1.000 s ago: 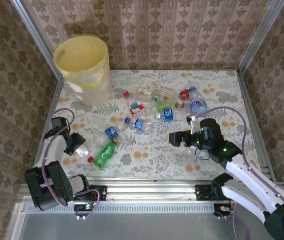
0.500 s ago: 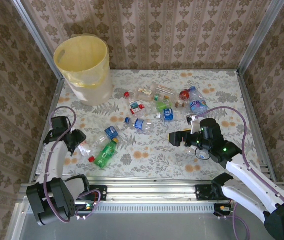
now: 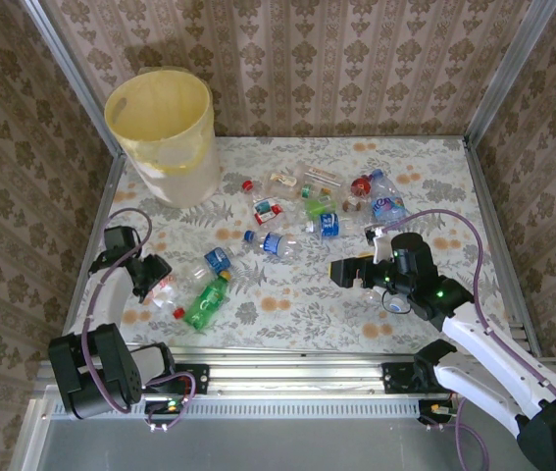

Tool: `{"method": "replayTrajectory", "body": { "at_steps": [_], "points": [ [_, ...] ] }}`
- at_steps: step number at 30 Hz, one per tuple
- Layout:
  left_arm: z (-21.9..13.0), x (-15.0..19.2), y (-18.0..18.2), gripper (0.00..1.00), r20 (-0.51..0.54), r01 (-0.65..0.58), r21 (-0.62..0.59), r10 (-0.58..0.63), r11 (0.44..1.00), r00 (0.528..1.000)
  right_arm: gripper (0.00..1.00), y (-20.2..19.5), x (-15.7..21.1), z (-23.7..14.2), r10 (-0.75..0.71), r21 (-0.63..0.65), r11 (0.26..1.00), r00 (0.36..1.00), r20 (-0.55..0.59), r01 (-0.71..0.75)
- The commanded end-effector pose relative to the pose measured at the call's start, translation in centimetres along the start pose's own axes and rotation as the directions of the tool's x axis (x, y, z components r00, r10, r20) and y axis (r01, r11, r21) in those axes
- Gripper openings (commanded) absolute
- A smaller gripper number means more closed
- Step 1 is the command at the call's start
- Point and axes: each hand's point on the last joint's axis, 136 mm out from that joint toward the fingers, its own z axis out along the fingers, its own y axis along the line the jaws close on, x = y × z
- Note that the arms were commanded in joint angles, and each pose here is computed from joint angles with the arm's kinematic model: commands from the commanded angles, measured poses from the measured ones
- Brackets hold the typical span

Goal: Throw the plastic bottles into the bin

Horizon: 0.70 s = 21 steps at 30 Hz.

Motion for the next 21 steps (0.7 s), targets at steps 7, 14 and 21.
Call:
{"method": "replayTrajectory", "body": {
  "at_steps": [7, 14, 21],
  "points": [
    [0.0, 1.1, 1.1, 0.76, -0.005, -0.014, -0.034, 0.014, 0.999, 1.000, 1.00, -0.5, 0.5, 0.1, 0.022, 0.012, 1.000, 1.000, -0.004, -0.022],
    [0.9, 1.4, 2.0, 0.77, -0.026, 0.019, -0.047, -0.020, 0.999, 0.999, 1.00, -0.6, 0.6, 0.1, 0.023, 0.011, 1.000, 1.000, -0.004, -0.023],
    [2.1, 2.2, 2.8, 0.77, -0.052, 0.042, -0.062, -0.045, 0.997, 0.998, 1.00, -0.7, 0.6, 0.3, 0.024, 0.011, 1.000, 1.000, -0.001, -0.024]
  ]
}}
